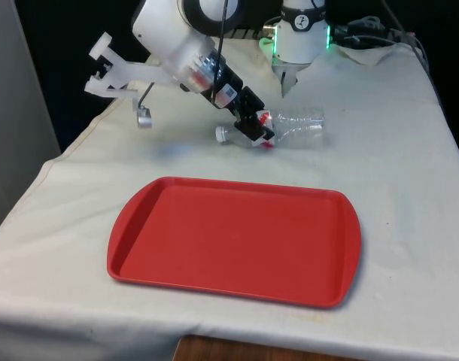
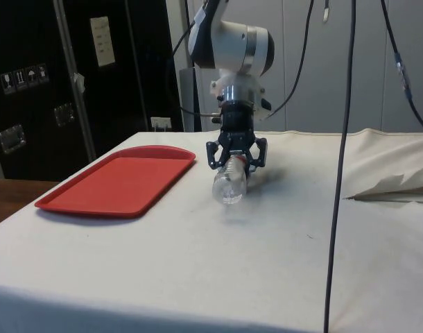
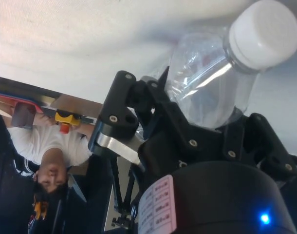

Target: Place the bottle upright on the tray.

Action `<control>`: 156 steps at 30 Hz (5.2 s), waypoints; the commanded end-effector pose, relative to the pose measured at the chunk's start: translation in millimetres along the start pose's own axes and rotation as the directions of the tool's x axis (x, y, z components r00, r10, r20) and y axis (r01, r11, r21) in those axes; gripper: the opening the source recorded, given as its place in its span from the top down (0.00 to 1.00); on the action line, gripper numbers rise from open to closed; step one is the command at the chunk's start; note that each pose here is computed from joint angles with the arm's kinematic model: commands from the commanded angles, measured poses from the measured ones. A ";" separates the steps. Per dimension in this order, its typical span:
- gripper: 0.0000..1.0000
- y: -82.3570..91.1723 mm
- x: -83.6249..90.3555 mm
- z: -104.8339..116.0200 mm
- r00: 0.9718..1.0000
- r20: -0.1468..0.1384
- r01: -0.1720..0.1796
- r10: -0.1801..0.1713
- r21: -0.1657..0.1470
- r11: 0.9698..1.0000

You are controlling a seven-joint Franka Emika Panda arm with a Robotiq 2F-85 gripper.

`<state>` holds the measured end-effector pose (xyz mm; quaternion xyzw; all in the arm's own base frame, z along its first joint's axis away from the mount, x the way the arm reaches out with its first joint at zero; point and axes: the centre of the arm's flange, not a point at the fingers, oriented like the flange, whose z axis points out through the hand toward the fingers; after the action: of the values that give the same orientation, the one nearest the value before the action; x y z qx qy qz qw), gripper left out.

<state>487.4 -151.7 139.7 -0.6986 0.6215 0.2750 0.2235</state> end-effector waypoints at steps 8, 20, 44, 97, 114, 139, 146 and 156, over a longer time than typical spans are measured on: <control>0.86 -1.9 -10.1 -10.3 1.000 -0.017 0.000 0.000 0.000 1.000; 0.86 -3.9 -29.6 -32.3 0.999 -0.041 0.002 -0.002 0.003 1.000; 0.86 -19.0 -58.3 -68.1 0.993 -0.115 -0.021 0.021 -0.004 1.000; 0.86 -98.7 -117.8 -122.2 0.924 -0.352 -0.158 0.151 0.009 0.987; 0.86 -118.1 -145.2 -110.0 0.887 -0.435 -0.178 0.156 -0.010 0.984; 0.86 -146.3 -154.2 -106.2 0.859 -0.484 -0.184 0.166 0.010 0.983; 0.86 -156.8 -159.0 -108.6 0.844 -0.506 -0.180 0.176 0.042 0.983; 0.86 -173.0 -166.3 -109.6 0.821 -0.541 -0.161 0.184 0.090 0.983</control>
<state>655.0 -79.1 325.9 -0.6868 0.7223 0.0778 0.0254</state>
